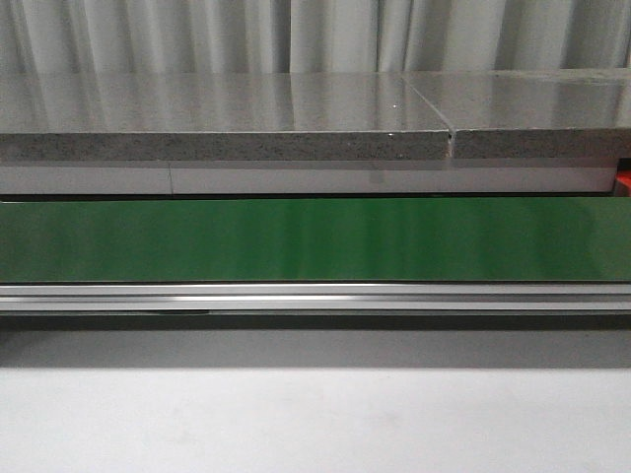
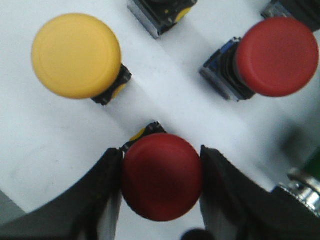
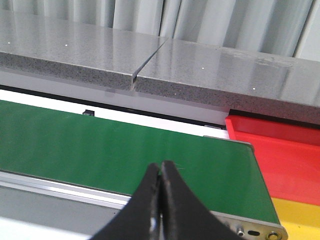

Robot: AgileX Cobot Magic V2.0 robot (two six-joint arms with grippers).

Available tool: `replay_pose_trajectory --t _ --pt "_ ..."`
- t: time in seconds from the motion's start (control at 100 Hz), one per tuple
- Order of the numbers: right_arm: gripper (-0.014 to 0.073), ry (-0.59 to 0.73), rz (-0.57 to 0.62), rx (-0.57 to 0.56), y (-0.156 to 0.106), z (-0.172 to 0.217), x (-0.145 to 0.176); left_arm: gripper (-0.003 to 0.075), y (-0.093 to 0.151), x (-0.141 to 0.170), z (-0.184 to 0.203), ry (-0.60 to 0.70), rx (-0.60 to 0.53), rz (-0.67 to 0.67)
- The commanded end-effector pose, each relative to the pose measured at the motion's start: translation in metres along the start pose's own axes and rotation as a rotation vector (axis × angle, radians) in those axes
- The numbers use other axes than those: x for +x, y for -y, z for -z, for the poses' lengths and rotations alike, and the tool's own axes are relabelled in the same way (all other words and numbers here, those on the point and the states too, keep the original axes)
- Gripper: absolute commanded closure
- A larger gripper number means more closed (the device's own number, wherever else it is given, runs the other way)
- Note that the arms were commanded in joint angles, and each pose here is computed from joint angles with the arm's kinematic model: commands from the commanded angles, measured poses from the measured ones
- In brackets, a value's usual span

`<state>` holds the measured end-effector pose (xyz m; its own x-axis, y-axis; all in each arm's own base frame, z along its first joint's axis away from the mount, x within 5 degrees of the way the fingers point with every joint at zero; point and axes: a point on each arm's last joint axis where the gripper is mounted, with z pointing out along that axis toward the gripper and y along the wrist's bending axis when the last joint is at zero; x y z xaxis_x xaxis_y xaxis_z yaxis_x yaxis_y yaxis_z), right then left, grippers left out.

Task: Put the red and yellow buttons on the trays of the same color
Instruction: 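Lower the left gripper and grasp a red push button, then carry the red button onto the conveyor belt and release it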

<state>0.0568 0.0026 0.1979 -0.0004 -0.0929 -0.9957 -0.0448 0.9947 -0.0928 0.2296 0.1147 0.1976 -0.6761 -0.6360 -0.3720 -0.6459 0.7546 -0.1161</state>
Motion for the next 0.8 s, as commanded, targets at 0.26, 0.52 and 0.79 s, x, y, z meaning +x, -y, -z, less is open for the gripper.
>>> replay_pose_trajectory --t 0.26,0.52,0.79 --pt "0.0663 0.103 0.01 0.011 0.001 0.002 -0.011 0.0715 0.033 -0.024 0.091 0.21 0.112 -0.106" --pt "0.0663 0.103 0.01 0.011 0.001 0.002 -0.011 0.0715 0.061 -0.044 0.135 0.305 0.184 -0.215" --pt "0.0663 0.103 0.01 0.011 0.001 0.002 -0.011 0.0715 0.102 -0.056 0.116 0.185 0.201 -0.338"
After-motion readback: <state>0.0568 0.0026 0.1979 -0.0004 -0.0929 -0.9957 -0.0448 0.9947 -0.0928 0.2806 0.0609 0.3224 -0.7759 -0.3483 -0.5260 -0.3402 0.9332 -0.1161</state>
